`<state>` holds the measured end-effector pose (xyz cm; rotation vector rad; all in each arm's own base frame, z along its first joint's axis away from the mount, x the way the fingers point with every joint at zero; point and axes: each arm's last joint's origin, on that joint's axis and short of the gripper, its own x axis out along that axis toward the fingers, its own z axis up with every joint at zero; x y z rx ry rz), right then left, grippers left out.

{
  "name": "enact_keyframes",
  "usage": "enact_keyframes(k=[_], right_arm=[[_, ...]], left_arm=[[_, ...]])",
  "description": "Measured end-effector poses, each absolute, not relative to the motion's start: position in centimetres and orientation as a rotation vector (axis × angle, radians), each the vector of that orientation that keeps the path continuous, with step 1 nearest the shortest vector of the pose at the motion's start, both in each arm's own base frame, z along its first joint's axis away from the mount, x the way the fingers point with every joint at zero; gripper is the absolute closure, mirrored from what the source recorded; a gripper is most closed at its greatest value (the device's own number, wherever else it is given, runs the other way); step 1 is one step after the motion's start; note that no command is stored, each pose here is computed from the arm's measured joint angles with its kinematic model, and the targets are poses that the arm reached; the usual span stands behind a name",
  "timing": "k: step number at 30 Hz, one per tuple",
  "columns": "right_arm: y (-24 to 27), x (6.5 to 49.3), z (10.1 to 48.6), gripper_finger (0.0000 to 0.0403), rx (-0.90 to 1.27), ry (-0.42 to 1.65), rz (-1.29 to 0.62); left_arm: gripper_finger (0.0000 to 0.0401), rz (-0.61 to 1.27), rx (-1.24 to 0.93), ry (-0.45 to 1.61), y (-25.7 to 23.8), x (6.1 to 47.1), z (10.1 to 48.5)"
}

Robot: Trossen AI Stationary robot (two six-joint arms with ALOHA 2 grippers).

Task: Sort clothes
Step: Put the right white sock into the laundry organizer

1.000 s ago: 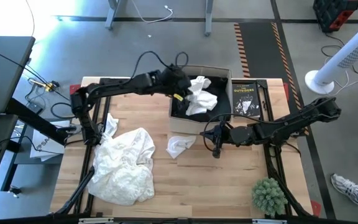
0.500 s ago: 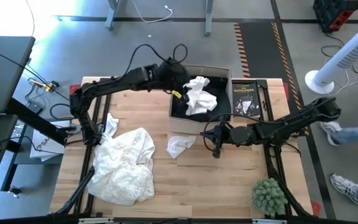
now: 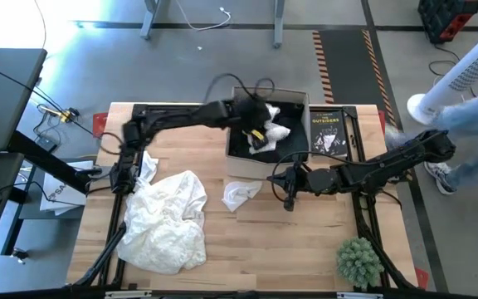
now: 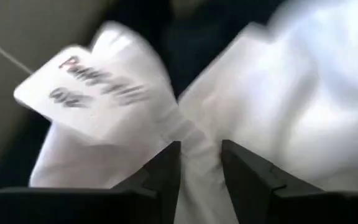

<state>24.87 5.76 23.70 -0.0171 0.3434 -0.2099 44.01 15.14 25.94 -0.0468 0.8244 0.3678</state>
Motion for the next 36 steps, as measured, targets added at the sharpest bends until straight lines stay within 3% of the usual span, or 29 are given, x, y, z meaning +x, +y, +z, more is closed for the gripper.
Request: enact_keyframes(k=[3, 7, 12, 18, 26, 31, 36], right_arm=[[5.8, 24.9, 23.7, 0.0402, -0.01, 0.342, -0.211], [5.8, 24.9, 23.7, 0.0402, -0.01, 0.343, -0.211], [5.8, 24.9, 23.7, 0.0402, -0.015, 0.343, -0.21], [5.8, 24.9, 23.7, 0.0402, -0.007, 0.342, -0.211], [6.7, 27.5, 21.6, 0.0396, -0.03, 0.339, -0.129], [8.4, 31.5, 21.0, 0.0343, -0.095, 0.362, -0.01], [9.0, 34.2, 20.8, 0.0282, -0.306, 0.624, -0.071]], left_arm=[[0.0299, 0.371, -0.062, 0.888, 15.7, 45.4, 21.9], [0.031, 0.379, -0.033, 0.93, 15.8, 45.7, 20.7], [0.0316, 0.418, 0.006, 0.929, 15.2, 44.2, 25.0], [0.0316, 0.406, 0.028, 0.701, 11.8, 40.2, 35.6], [0.0316, 0.365, 0.027, 0.756, 4.6, 34.5, 40.6], [0.0315, 0.493, 0.084, 0.869, -0.7, 32.7, 38.2], [0.0315, 0.634, 0.173, 0.88, -4.9, 30.3, 35.5]])
